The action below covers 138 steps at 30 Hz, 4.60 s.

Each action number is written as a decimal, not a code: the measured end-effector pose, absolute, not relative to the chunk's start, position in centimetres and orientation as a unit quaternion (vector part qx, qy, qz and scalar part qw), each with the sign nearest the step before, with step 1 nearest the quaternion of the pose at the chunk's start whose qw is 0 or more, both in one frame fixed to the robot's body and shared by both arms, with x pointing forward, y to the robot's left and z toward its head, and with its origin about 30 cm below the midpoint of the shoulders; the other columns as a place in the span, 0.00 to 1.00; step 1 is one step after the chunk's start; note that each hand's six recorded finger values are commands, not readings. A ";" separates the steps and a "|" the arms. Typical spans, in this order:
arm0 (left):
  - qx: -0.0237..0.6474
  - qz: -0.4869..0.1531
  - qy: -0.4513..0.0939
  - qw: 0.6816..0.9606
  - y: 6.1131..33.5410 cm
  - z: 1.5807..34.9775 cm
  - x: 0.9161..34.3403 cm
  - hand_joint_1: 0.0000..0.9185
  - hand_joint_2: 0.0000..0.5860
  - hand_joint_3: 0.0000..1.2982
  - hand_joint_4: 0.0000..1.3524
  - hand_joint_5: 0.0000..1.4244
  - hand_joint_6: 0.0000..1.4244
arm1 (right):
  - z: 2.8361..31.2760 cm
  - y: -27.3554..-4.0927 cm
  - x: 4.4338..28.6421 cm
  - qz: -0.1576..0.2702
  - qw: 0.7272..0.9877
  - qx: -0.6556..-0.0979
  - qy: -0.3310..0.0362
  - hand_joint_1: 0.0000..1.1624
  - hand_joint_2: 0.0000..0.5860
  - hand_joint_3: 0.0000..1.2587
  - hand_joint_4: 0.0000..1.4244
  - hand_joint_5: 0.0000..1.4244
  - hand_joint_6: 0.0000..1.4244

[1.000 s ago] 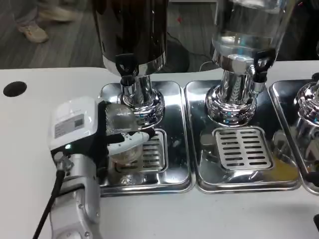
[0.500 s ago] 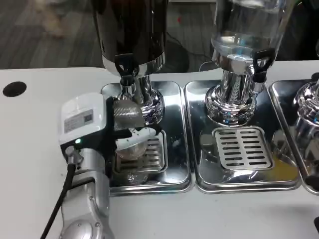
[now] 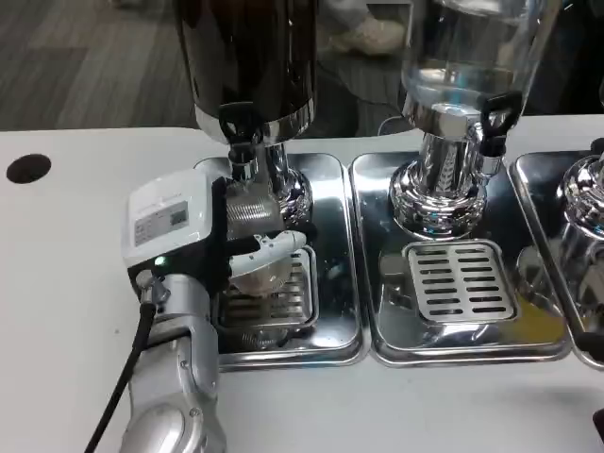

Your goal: Grasp the cup under the faucet to collect the drink, then remove the cup.

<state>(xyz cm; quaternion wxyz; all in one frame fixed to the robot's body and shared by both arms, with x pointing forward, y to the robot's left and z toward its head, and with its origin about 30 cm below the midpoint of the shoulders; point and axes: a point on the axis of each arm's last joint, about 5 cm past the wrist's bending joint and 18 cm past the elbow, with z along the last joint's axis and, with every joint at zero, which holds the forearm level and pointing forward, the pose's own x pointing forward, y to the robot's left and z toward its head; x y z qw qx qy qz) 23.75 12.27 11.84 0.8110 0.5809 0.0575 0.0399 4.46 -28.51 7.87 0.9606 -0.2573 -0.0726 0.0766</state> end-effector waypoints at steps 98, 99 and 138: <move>0.468 0.075 -0.147 0.868 13.3 18.0 17.8 0.04 0.07 0.44 0.43 0.70 0.79 | 10.6 -29.4 6.0 0.097 0.939 -0.303 -0.132 0.52 0.59 0.24 0.16 0.15 0.08; 0.468 0.074 -0.146 0.868 13.4 18.0 17.7 0.04 0.07 0.44 0.43 0.70 0.79 | 10.6 -29.4 6.1 0.097 0.939 -0.303 -0.132 0.52 0.59 0.24 0.16 0.15 0.08; 0.461 0.068 -0.140 0.873 13.3 17.3 16.8 0.05 0.08 0.45 0.44 0.70 0.77 | 11.7 -29.2 6.2 0.105 0.931 -0.317 -0.148 0.52 0.59 0.24 0.16 0.15 0.08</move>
